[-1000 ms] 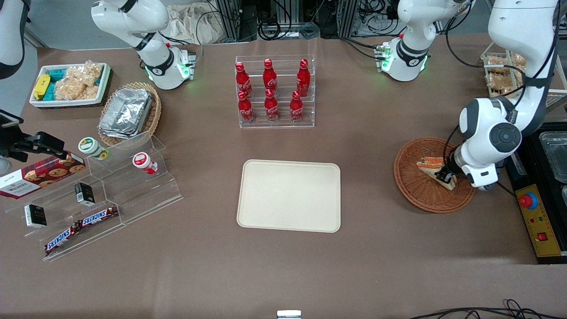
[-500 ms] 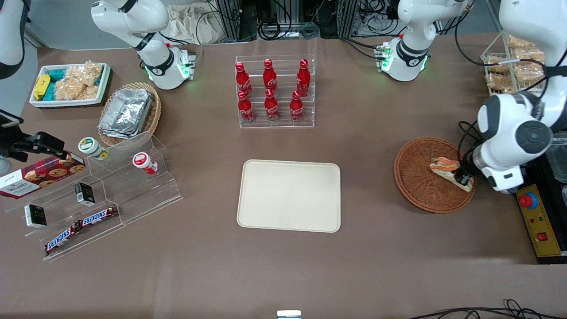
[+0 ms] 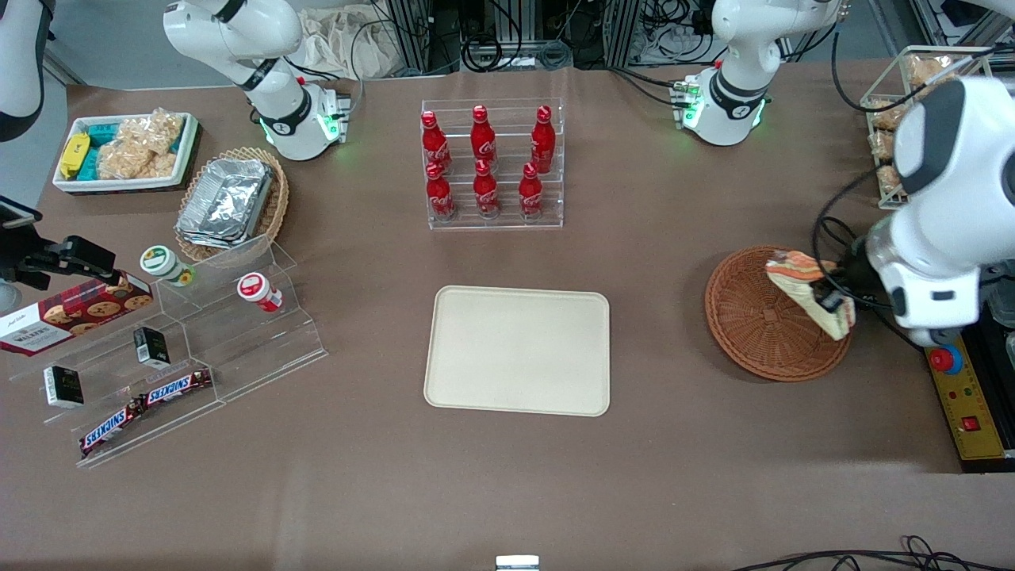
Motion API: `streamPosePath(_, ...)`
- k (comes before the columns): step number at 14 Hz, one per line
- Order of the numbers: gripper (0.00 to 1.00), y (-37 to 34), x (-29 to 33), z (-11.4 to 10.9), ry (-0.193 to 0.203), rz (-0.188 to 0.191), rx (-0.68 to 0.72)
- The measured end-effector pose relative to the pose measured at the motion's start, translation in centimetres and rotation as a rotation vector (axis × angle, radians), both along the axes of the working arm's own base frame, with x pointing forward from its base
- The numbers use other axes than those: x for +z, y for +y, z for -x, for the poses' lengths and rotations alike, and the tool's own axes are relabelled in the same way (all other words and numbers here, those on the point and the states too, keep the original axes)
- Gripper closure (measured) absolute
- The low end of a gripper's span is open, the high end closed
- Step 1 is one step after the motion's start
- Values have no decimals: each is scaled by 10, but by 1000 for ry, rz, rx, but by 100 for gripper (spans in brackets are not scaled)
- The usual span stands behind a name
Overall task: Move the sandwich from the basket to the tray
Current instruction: 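Lift the sandwich and carry it with the left gripper to the beige tray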
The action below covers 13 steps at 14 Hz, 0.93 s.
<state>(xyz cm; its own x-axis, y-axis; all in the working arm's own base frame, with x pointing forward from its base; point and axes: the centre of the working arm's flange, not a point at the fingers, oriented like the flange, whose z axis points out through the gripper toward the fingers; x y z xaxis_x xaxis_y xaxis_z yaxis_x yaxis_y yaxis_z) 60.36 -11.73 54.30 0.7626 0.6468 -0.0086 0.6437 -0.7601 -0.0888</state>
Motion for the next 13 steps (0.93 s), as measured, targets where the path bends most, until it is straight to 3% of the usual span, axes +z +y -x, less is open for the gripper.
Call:
streamPosePath(2,83,-71,-8,5,13,38,-163)
streamPosePath(4,83,-138,-53,10,47,13,-301)
streamPosePath(6,83,-202,-119,12,44,-6,-424)
streamPosePath(8,83,-247,-191,12,42,39,-485)
streamPosePath(10,83,-262,-245,11,71,73,-506)
streamPosePath(13,83,-270,-296,9,55,33,-563)
